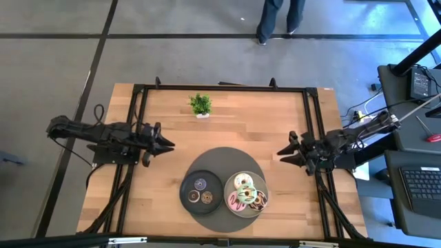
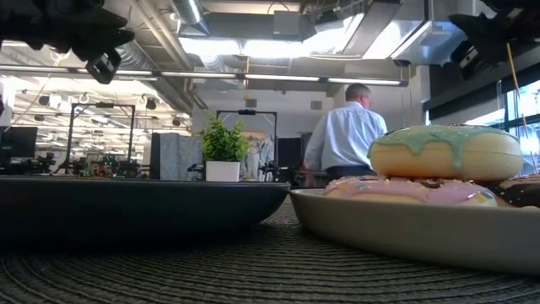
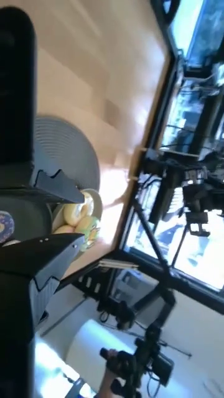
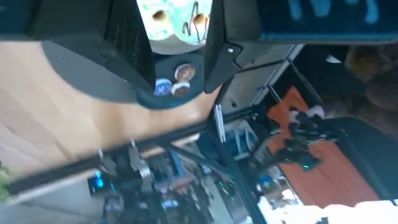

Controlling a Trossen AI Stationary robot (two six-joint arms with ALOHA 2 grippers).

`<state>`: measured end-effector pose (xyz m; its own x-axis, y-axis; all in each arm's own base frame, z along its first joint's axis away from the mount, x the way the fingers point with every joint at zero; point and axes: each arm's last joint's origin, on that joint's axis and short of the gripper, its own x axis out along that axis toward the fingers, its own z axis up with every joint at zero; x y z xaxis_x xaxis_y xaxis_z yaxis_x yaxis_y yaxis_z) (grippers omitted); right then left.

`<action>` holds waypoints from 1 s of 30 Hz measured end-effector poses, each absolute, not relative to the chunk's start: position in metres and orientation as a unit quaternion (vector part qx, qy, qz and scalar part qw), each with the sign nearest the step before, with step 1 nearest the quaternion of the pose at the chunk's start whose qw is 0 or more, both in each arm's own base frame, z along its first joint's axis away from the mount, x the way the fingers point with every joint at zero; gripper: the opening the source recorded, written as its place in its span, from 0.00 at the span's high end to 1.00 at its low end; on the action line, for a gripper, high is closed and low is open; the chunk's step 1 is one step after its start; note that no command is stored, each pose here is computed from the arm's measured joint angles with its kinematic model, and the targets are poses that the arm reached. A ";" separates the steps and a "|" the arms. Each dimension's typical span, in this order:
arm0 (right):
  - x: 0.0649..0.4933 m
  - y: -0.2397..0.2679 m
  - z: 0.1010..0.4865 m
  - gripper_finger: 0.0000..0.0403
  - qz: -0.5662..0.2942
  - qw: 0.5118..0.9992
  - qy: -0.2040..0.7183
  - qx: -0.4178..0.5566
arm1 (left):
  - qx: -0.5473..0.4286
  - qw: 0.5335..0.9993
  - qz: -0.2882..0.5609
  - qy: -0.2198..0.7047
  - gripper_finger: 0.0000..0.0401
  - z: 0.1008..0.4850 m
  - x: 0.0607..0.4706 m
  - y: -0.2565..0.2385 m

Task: Pick & Place donuts
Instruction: Return to Home Position

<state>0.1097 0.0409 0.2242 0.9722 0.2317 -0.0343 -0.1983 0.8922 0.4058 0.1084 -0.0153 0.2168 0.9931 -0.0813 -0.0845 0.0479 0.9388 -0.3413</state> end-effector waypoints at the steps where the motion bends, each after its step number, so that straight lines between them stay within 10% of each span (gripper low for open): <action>1: 0.108 0.040 0.222 0.66 0.113 0.973 0.031 0.199 | -0.172 0.984 -0.030 0.042 0.79 0.215 0.107 -0.014; 30: 0.084 0.031 0.203 0.66 0.145 0.980 -0.067 0.123 | -0.172 0.984 0.047 -0.021 0.80 0.168 0.097 0.009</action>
<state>0.0837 0.0312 0.2029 0.9493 0.2669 0.1663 -0.2996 0.9280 0.2214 0.0969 0.0087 0.1682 0.9947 0.0997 0.0260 -0.0850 0.9367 -0.3395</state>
